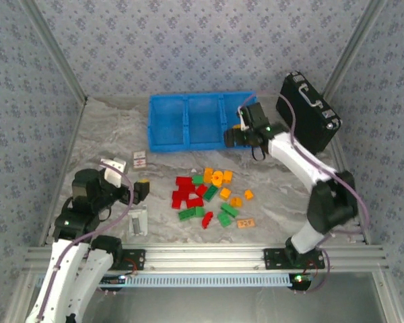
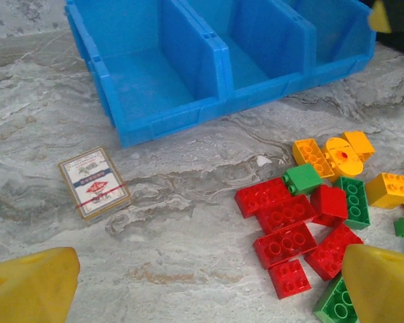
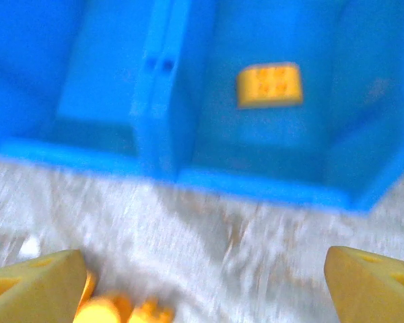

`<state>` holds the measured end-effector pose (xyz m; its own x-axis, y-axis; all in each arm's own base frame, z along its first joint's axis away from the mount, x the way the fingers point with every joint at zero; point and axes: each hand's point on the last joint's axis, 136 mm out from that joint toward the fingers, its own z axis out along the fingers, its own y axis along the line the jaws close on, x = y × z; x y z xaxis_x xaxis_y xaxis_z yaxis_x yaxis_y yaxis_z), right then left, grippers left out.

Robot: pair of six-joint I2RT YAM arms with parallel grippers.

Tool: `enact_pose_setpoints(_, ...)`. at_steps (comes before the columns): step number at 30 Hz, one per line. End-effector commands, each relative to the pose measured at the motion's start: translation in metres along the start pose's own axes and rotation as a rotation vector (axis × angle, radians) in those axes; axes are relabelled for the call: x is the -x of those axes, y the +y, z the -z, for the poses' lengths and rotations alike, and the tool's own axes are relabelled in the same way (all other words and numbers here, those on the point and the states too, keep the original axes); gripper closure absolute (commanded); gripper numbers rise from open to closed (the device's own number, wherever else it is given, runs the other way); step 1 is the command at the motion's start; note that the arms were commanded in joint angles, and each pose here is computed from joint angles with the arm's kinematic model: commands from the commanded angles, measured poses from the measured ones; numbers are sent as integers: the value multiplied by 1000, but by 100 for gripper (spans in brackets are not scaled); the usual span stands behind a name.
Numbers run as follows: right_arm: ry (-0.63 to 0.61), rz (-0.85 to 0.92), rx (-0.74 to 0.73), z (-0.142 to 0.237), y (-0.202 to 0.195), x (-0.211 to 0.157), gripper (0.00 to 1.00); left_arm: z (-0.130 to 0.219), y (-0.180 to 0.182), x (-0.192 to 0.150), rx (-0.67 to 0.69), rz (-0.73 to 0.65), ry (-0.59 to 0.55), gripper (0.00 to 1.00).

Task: Sort the legos into containers by color
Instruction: Pick up the lego from the bottom-center of the table.

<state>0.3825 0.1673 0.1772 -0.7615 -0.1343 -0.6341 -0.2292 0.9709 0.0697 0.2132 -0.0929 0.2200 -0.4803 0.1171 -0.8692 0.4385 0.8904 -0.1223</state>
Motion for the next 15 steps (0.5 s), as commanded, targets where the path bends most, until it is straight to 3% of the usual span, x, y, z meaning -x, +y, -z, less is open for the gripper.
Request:
enact_pose_setpoints(1,90,-50,-58,9,-18,-64,11,-6,-9,12,-59,-7,-37,0)
enact_pose_setpoints(7,139,-110,-36,20,-14,-133,15,-18,-17,15,-107,2,-28,0)
enact_pose_setpoints(15,185,-145,-67,7,-19,-176,24,-21,-19,22,-107,-8,-31,0)
